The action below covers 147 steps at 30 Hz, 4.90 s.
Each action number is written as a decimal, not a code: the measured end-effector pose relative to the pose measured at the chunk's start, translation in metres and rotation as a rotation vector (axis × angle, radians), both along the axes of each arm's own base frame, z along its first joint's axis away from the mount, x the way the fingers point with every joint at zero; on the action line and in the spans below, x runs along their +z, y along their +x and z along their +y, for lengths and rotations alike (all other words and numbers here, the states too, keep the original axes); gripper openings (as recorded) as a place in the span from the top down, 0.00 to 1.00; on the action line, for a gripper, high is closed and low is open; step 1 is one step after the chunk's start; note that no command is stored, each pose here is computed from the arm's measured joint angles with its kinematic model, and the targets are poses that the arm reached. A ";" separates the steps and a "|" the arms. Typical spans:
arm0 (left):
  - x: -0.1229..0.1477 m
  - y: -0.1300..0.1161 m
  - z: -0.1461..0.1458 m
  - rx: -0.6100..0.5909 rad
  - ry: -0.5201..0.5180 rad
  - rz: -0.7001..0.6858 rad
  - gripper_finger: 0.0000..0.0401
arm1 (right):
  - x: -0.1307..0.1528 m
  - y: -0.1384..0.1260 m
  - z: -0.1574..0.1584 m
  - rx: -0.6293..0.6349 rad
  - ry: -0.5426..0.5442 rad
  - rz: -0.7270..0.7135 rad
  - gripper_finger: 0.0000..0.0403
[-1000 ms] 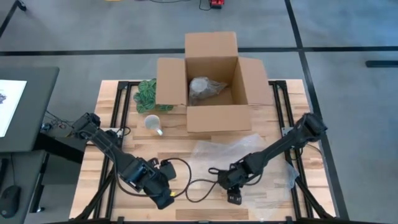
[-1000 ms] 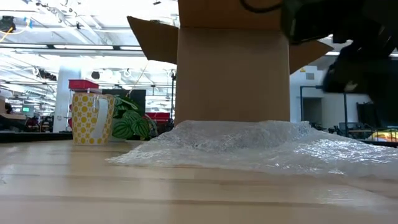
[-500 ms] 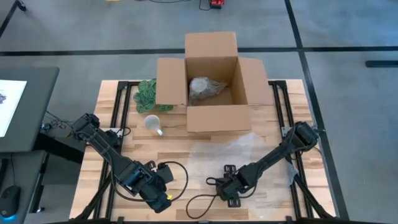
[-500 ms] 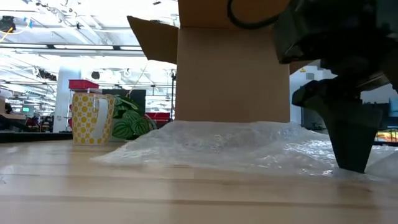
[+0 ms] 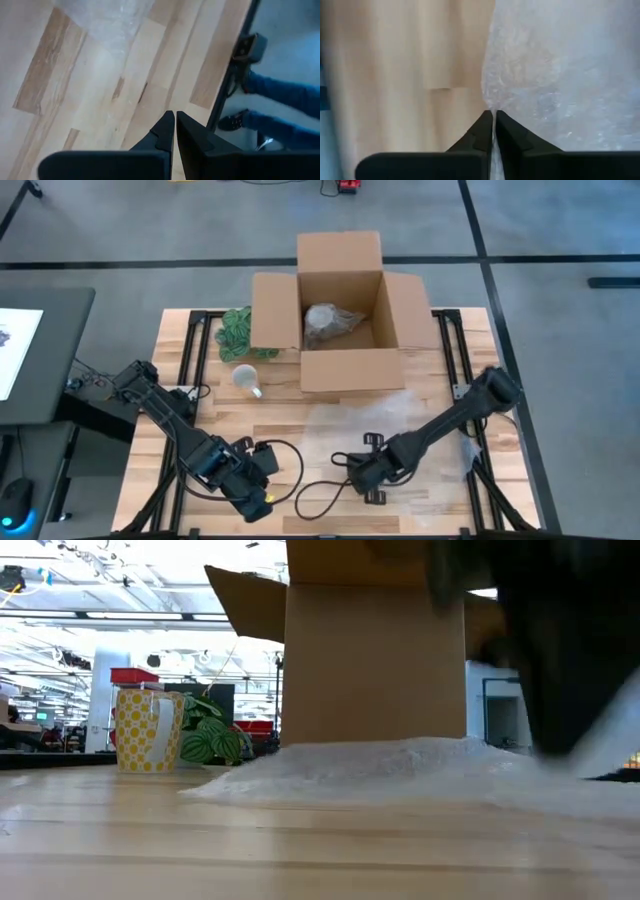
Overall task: Wrap mug
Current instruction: Wrap the yellow mug with bubble wrap
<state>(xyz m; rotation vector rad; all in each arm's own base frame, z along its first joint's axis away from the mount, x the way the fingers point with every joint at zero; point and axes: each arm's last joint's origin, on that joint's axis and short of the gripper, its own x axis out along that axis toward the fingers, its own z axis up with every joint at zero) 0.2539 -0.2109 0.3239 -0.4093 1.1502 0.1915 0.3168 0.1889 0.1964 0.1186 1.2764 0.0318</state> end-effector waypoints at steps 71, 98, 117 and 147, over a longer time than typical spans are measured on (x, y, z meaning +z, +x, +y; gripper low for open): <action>-0.023 -0.080 0.031 0.799 0.047 -0.232 1.00 | 0.103 0.000 -0.039 -0.096 0.295 -0.201 0.65; -0.055 -0.094 0.017 0.854 -0.073 -0.211 1.00 | -0.059 -0.069 -0.054 -0.302 0.240 0.161 0.67; -0.064 -0.097 0.018 0.845 -0.032 -0.150 0.72 | -0.056 -0.088 -0.074 -0.349 0.123 0.334 0.67; 0.020 -0.075 0.116 0.626 0.050 -0.133 0.48 | 0.006 -0.060 -0.064 -0.322 0.100 0.289 0.67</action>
